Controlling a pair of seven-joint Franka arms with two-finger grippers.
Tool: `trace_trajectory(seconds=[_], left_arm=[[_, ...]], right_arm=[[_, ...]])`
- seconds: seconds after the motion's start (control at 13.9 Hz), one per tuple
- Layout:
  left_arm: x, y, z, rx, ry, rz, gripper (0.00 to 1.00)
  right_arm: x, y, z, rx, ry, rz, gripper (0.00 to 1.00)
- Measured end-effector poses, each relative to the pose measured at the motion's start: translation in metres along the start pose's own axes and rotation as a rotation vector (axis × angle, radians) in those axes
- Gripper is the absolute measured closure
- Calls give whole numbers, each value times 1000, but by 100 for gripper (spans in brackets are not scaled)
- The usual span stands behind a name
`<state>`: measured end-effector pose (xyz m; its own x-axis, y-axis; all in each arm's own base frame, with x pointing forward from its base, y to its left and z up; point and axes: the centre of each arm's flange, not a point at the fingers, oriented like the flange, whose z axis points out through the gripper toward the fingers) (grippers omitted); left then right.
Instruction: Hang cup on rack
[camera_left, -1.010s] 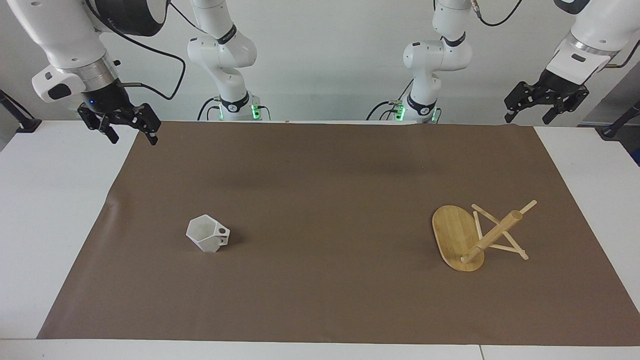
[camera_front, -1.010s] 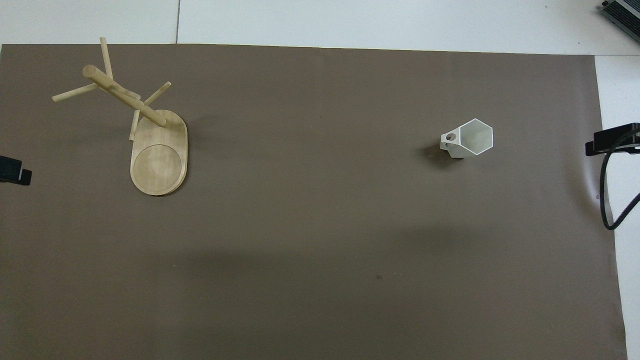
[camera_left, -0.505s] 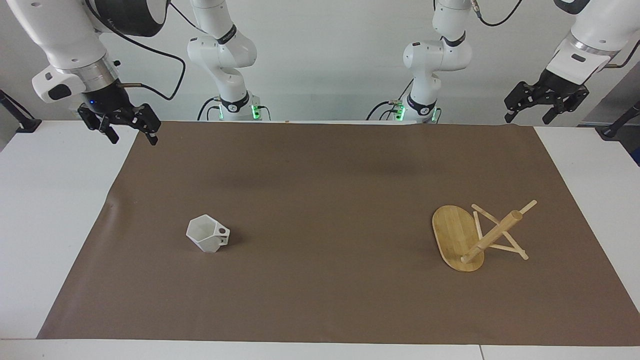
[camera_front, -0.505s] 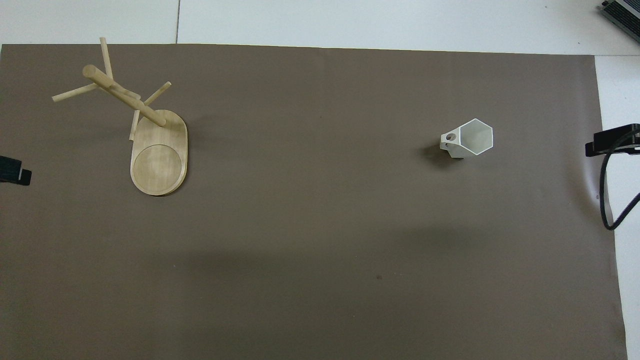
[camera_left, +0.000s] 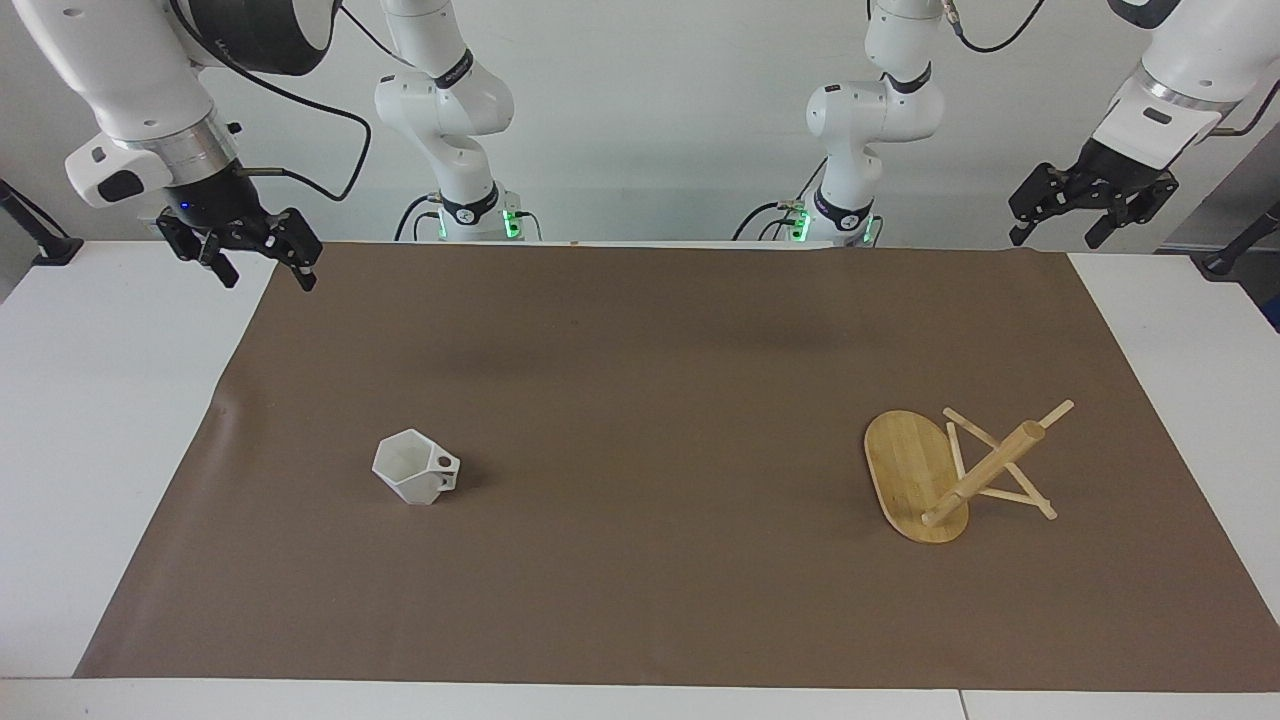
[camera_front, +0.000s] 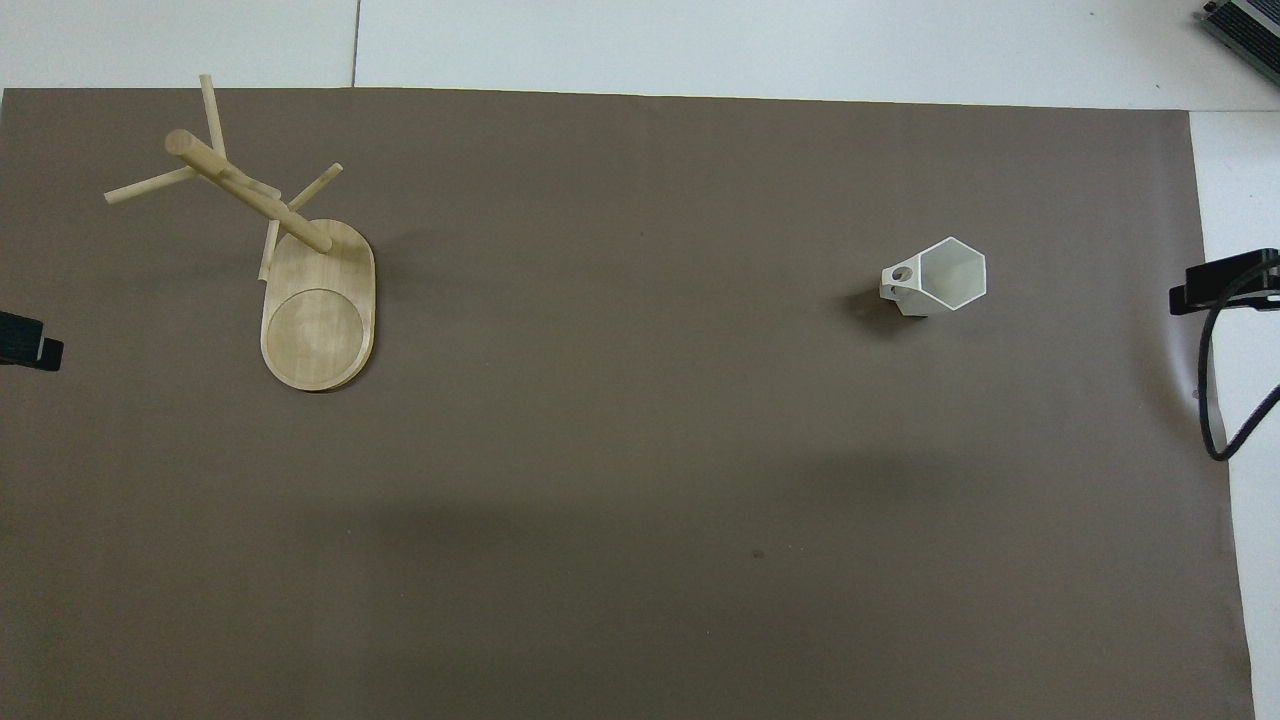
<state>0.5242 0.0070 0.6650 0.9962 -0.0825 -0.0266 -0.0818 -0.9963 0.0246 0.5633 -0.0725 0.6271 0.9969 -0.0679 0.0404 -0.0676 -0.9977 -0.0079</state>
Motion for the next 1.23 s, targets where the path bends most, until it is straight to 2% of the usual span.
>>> trace_trajectory(seconds=[0.94, 1.23], left_arm=[[0, 0, 0, 0, 0, 0, 0], [0, 0, 0, 0, 0, 0, 0]], right_arm=[[-2, 0, 2, 1, -6, 0, 0], [3, -11, 8, 0, 25, -19, 0]])
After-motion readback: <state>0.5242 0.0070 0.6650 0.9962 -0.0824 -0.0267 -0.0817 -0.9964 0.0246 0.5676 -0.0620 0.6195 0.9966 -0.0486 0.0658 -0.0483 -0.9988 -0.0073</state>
